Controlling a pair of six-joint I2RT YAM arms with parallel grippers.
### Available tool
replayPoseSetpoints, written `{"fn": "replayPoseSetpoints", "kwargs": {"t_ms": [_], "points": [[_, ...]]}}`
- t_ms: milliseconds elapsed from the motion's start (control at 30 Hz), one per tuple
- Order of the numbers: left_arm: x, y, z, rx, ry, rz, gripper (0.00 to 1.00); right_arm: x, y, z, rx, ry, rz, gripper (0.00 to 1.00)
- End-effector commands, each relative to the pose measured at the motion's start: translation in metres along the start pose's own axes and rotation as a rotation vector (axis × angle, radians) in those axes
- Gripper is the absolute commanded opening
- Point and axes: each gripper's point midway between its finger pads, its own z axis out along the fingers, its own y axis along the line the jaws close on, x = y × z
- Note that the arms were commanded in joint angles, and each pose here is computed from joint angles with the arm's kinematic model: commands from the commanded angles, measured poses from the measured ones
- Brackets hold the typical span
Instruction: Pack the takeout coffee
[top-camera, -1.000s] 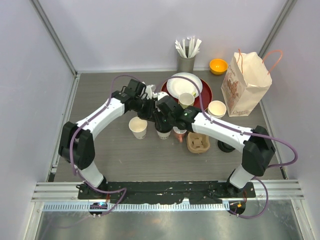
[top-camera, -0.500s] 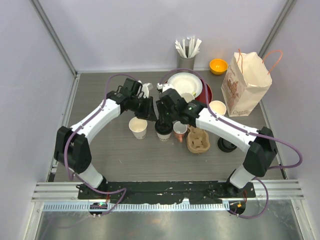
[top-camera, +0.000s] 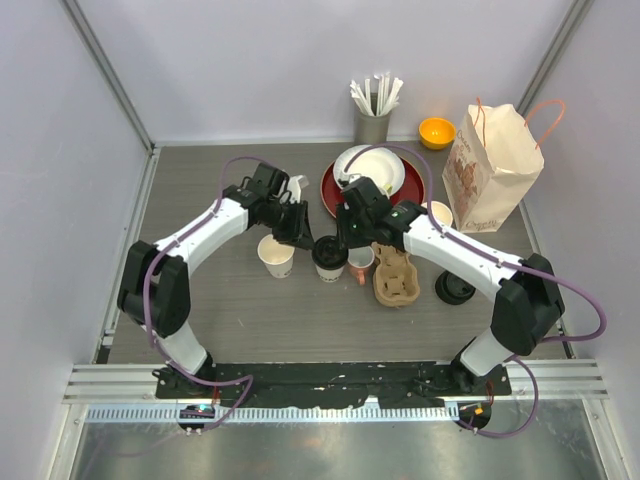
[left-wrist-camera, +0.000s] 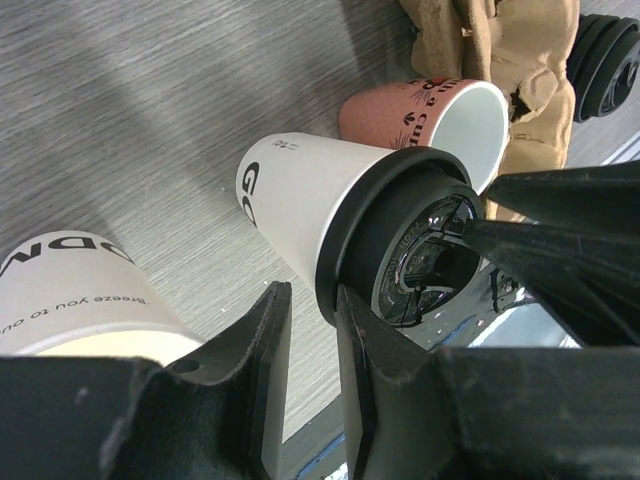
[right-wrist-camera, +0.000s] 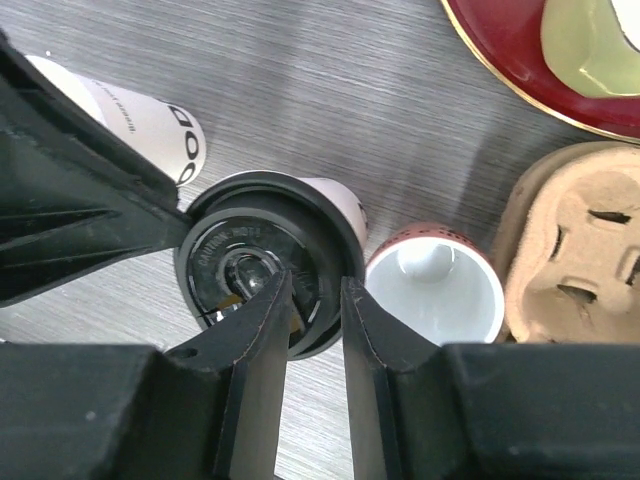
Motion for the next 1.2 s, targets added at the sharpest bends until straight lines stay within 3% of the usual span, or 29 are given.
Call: {"fn": "replayPoseSetpoints", "kwargs": {"t_ms": [0,567,1167], "points": [[-0.004,0.0,0.005,0.024,-0.007,-0.01,0.28,-0.015,0.017,-0.007,-0.076,-0.06,0.001,0.32],[0.008,0.017,0.026,0.004,0.028,-0.05,0.21,0.019,-0.011,0.016,0.018,0.017,-0.007,0.25],[-0.012,-0.005,0.002,0.041,-0.042,0.008,0.2,-0.015,-0.013,-0.001,0.062,-0.042,-0.093,0.39]]}}
